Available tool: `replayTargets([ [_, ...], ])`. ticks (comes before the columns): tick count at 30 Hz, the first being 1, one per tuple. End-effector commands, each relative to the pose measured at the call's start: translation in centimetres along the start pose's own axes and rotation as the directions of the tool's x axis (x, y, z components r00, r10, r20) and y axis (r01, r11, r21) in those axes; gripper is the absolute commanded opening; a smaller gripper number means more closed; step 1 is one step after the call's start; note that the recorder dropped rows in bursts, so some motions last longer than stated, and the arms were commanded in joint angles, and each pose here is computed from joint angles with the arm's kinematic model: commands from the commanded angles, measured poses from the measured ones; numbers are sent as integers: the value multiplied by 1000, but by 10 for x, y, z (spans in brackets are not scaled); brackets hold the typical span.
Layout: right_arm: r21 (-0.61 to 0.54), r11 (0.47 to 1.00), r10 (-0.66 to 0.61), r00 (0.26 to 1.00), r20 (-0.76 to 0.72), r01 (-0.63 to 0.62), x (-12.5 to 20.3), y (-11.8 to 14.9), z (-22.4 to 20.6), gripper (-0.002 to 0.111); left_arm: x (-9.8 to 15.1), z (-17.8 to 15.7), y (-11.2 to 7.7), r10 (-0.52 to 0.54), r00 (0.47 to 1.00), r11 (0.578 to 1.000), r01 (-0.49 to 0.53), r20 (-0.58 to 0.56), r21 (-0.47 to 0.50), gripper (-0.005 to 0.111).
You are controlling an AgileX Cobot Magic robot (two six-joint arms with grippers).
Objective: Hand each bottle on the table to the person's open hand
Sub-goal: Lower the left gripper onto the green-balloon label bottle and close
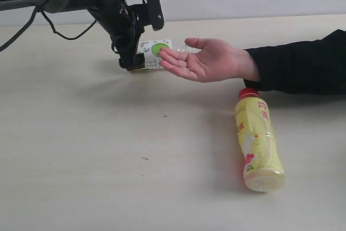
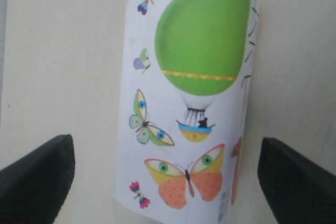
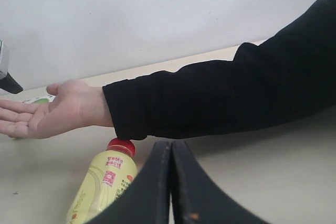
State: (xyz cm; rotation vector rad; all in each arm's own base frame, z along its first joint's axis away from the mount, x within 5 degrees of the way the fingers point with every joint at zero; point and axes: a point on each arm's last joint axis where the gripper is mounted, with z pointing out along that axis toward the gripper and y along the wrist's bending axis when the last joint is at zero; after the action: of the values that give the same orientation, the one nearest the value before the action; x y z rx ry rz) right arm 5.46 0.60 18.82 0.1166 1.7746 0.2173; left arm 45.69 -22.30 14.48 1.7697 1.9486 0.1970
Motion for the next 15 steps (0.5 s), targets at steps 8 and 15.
replayTargets([
  [8, 0, 1000, -2, 1000, 7, 2, 1, 0, 0, 0, -3, 12, 1, -3, 999, 999, 4, 37, -43, 87],
  [15, 0, 1000, -2, 1000, 7, 2, 1, 0, 0, 0, -3, 23, 0, -11, 999, 999, 12, 30, -36, 86],
])
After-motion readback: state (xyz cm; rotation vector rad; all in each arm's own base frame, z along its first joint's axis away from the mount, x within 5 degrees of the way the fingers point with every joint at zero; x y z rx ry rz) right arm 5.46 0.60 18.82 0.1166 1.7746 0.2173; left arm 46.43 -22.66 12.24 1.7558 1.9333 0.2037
